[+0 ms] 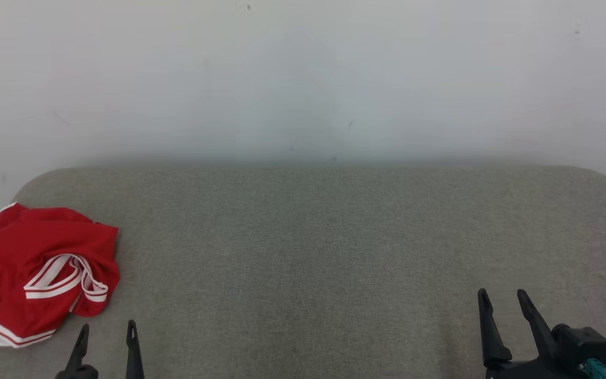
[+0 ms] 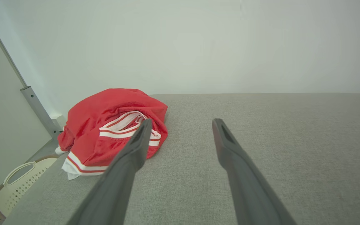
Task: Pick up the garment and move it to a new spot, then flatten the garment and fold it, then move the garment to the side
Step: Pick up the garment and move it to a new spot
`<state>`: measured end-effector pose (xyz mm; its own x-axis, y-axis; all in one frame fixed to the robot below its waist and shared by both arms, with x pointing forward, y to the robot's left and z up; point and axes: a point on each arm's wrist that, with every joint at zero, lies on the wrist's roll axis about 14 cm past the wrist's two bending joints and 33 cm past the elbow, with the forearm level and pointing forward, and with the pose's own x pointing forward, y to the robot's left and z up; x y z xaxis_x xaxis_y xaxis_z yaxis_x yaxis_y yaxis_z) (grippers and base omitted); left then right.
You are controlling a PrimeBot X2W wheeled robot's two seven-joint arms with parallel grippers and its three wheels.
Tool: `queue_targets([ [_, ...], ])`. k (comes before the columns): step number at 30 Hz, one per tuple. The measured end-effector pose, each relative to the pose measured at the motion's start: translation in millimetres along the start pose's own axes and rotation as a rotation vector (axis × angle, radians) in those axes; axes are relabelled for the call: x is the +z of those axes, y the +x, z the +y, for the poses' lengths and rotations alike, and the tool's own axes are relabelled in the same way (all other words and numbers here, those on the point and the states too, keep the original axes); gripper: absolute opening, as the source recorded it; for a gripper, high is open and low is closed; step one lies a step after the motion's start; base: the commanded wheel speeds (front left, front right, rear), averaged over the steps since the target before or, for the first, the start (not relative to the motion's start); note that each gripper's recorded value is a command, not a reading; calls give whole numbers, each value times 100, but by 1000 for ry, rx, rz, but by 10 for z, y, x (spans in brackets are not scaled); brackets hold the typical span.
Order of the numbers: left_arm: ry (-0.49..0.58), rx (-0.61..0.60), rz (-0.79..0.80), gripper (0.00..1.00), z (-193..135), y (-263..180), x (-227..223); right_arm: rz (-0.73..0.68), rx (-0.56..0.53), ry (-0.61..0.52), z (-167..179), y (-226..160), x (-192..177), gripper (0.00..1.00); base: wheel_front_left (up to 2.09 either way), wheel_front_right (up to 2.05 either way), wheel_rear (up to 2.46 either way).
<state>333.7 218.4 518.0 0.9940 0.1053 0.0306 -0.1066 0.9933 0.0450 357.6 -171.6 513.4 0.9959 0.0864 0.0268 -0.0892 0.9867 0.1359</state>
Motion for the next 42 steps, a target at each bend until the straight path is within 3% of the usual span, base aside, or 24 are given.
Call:
queue_targets([
  [13, 21, 180, 23, 100, 609, -367, -42, 45, 146, 14, 481, 212, -161, 100, 0, 0, 0],
  [31, 23, 479, 37, 100, 1426, -1179, -45, 97, 416, 26, 1432, 400, -345, 100, 0, 0, 0],
  [42, 20, 556, 44, 100, 1554, -1388, -67, 99, 480, 29, 1678, 469, -352, 100, 0, 0, 0],
])
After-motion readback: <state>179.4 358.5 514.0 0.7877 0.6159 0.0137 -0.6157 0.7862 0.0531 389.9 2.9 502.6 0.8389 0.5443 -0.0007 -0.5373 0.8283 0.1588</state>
